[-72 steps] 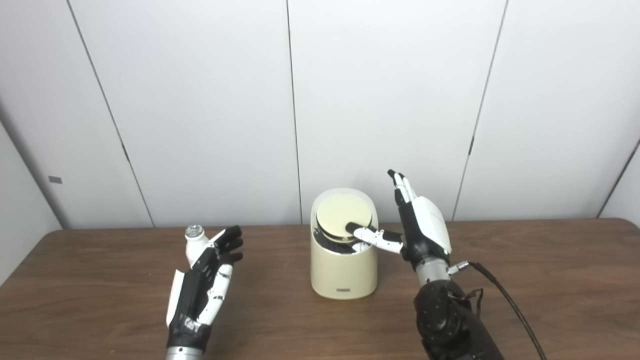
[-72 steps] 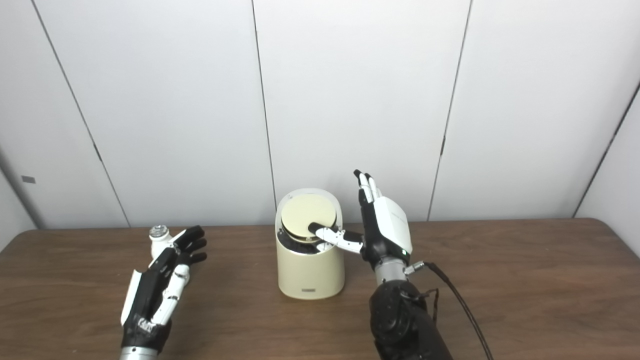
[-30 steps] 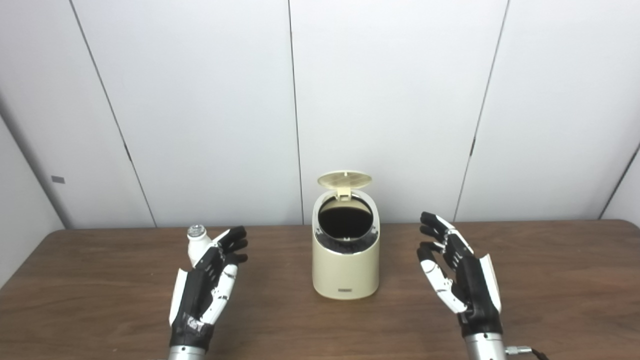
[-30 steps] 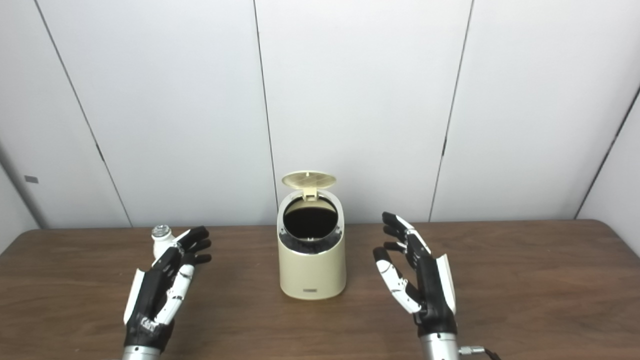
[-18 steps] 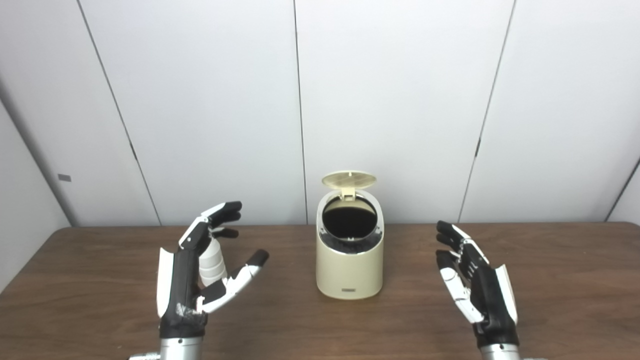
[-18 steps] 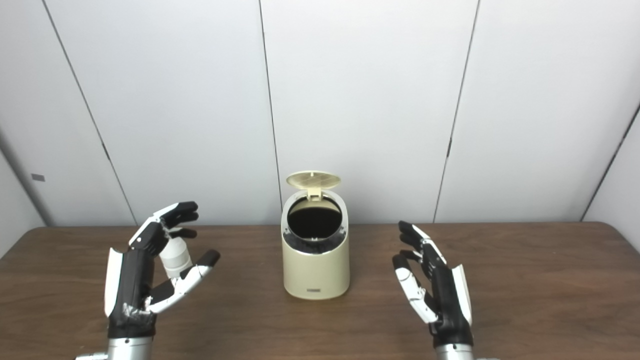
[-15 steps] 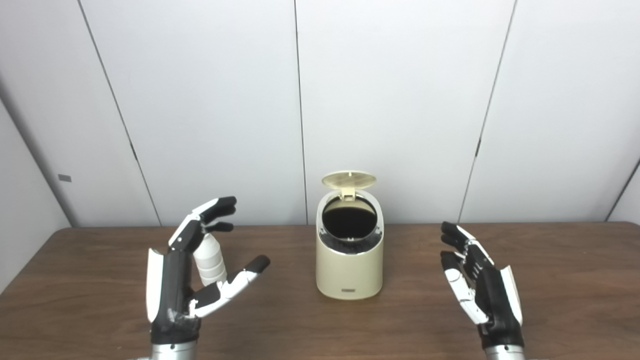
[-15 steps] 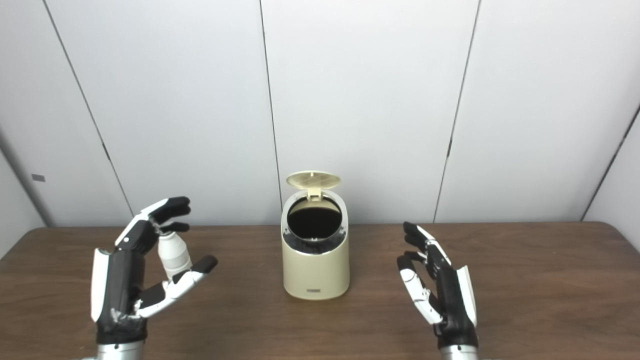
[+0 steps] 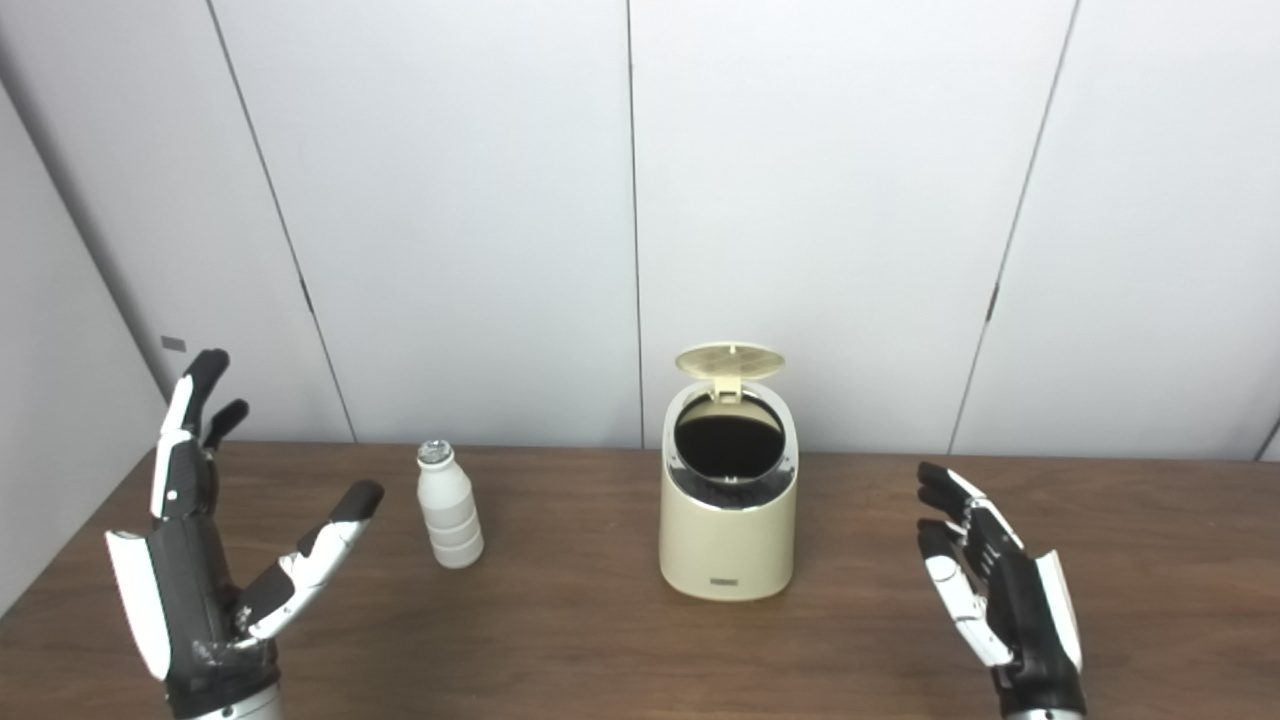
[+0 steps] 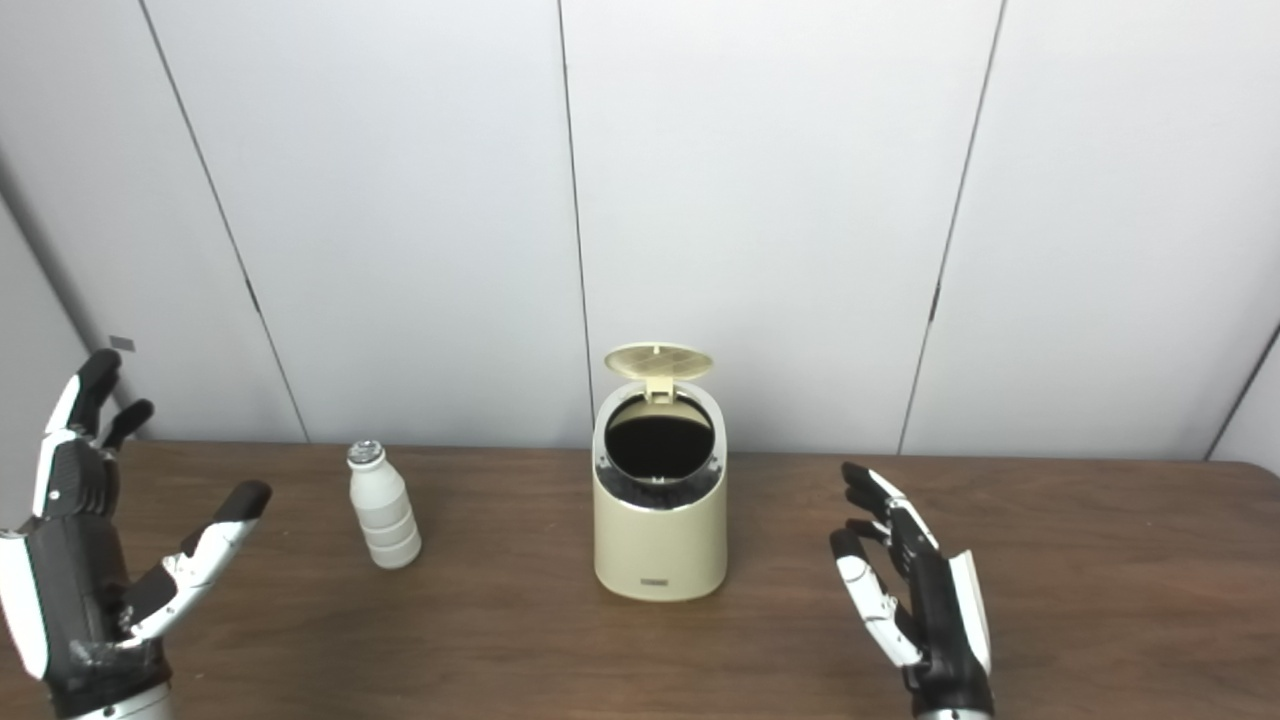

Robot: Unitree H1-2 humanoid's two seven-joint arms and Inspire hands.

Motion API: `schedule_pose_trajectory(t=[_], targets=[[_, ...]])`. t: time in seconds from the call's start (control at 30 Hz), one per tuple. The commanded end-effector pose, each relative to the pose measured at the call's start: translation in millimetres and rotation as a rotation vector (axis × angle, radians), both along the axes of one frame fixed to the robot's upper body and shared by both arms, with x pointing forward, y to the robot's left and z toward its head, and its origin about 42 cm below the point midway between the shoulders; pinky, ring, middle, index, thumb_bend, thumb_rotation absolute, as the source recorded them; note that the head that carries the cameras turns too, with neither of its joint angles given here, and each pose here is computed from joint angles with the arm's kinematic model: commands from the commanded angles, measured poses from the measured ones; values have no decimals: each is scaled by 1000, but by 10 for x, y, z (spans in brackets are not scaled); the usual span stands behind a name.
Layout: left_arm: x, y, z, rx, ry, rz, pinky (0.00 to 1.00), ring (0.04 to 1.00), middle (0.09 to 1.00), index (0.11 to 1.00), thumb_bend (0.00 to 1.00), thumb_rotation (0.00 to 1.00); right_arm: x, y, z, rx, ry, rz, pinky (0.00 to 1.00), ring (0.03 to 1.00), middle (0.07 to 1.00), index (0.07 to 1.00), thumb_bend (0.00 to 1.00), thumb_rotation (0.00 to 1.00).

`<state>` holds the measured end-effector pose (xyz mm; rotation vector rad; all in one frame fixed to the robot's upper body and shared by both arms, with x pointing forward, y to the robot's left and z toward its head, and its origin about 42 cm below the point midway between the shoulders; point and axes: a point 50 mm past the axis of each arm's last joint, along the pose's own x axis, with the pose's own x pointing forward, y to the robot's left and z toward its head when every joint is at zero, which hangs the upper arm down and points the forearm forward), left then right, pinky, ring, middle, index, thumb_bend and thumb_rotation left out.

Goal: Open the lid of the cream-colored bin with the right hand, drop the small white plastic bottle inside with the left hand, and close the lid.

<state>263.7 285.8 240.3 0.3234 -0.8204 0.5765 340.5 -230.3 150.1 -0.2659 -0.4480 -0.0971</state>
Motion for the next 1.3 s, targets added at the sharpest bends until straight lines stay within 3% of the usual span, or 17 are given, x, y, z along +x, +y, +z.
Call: schedule_pose_trajectory(t=[0.0, 0.2, 0.4, 0.53, 0.77, 1.0, 1.17, 1.27], targets=[[32, 45, 17, -7, 1, 3, 919, 970, 959, 930, 883, 398, 58, -21, 203, -8, -101, 18, 734, 831, 848, 817, 273, 740], [62, 117, -114, -176, 128, -77, 911, 962, 943, 922, 985, 404, 44, -48, 205, -25, -92, 6, 728, 828, 841, 819, 282, 773], [100, 179, -250, -301, 280, -186, 890, 919, 927, 914, 985, 356, 53, -78, 210, -25, -100, 15, 733, 825, 841, 819, 270, 766], [103, 149, -334, -296, 337, -233, 928, 935, 938, 931, 1000, 375, 69, -110, 205, -27, -100, 19, 734, 826, 841, 818, 258, 771], [166, 73, -433, -285, 391, -240, 962, 991, 970, 967, 1000, 418, 98, -190, 194, -12, -90, 21, 756, 840, 851, 818, 259, 765], [263, 14, -602, -280, 494, -227, 996, 1000, 999, 999, 1000, 343, 112, -294, 205, -11, -85, 27, 772, 851, 857, 826, 266, 763], [332, -14, -728, -293, 531, -180, 999, 1000, 998, 1000, 1000, 344, 117, -360, 239, -2, -76, 32, 783, 859, 865, 837, 276, 787], [365, -24, -792, -294, 546, -153, 988, 1000, 997, 994, 1000, 361, 111, -370, 290, -25, -95, 22, 714, 824, 844, 827, 251, 768]])
